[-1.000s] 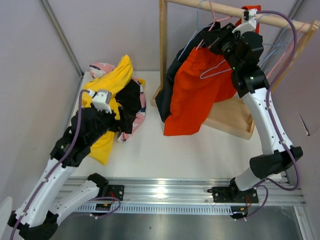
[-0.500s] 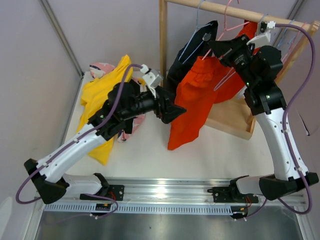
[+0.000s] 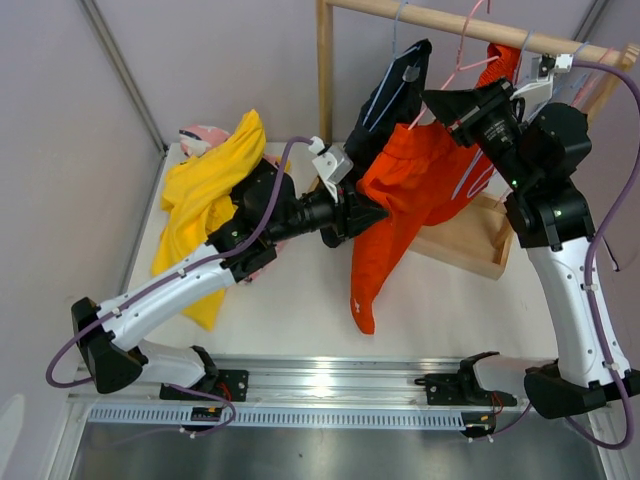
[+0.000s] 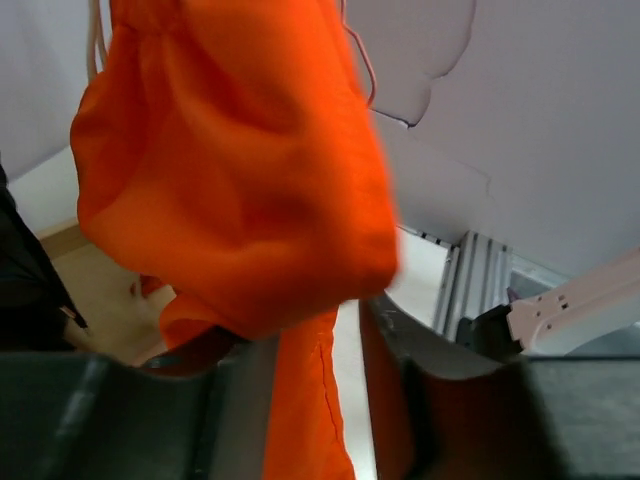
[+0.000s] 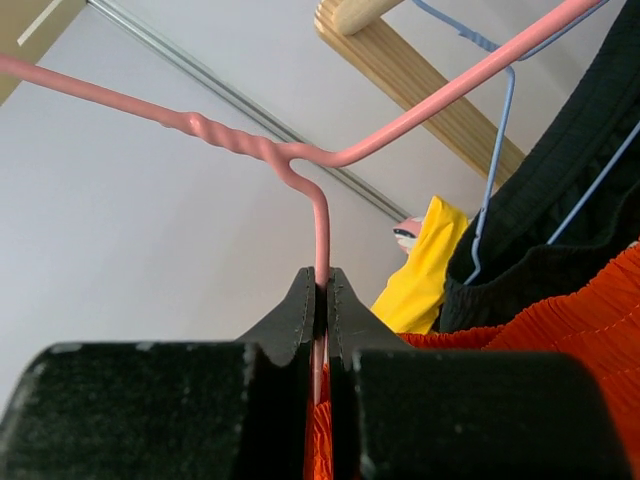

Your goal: Remove the shorts from the hanger

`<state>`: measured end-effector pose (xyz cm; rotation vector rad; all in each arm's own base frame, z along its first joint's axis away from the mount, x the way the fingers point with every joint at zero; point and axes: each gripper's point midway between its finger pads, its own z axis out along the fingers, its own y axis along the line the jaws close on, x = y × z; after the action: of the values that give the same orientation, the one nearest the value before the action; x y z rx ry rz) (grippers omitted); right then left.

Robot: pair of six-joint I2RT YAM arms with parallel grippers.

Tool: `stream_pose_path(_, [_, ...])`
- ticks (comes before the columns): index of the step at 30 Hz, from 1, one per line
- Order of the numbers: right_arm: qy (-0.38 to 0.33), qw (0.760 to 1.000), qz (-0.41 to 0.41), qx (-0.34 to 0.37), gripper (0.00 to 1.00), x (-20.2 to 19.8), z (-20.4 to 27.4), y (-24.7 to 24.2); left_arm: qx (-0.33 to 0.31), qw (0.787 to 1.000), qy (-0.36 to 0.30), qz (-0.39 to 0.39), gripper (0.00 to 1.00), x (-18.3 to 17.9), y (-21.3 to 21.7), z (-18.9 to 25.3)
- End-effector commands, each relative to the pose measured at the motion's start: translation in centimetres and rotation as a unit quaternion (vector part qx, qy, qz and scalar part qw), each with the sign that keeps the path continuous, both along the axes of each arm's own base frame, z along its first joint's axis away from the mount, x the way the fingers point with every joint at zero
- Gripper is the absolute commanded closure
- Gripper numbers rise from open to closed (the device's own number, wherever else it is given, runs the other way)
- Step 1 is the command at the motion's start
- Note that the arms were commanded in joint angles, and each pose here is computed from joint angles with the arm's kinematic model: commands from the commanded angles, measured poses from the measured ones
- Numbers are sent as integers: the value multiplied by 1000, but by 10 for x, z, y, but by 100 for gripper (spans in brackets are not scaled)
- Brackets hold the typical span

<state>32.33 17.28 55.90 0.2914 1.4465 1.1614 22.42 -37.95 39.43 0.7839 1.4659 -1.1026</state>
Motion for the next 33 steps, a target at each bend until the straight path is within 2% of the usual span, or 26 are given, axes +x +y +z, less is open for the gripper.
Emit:
stream_pose_path(1, [-93, 994, 26, 41, 100, -57, 67, -10, -29, 999, -34, 21, 66, 3, 5, 21])
stream_pose_path(2, [-91, 994, 29, 44, 100, -59, 68, -11, -28, 999, -34, 28, 81, 4, 8, 20])
stream_pose_path(4, [-86, 995, 35, 46, 100, -62, 68, -10, -28, 998, -36, 37, 87, 5, 12, 21])
stream_pose_path(5, [-84, 995, 37, 49, 100, -64, 69, -11, -30, 998, -39, 48, 98, 7, 16, 24])
stream_pose_path(7, [-82, 994, 43, 52, 100, -68, 70, -10, -29, 997, -39, 57, 99, 8, 21, 23])
stream_pose_path(8, [-80, 994, 44, 55, 100, -68, 70, -11, -30, 997, -41, 57, 83, 6, 23, 26])
stream_pose_path(10, [-77, 994, 46, 54, 100, -69, 68, -10, -30, 997, -39, 51, 37, 1, 25, 25])
stream_pose_path(11, [-75, 995, 45, 54, 100, -69, 67, -10, -31, 998, -38, 47, 1, -2, 26, 25])
stream_pose_path(19, [-64, 996, 42, 53, 100, -66, 60, -11, -64, 995, -49, 51, 1, -28, 55, 39])
stream_pose_path(30, [-60, 994, 60, 62, 100, -70, 61, -7, -54, 995, -65, 56, 1, -18, 47, 46])
stream_pose_path(33, [-60, 994, 67, 66, 100, -73, 62, -5, -55, 996, -62, 46, 9, -13, 35, 40])
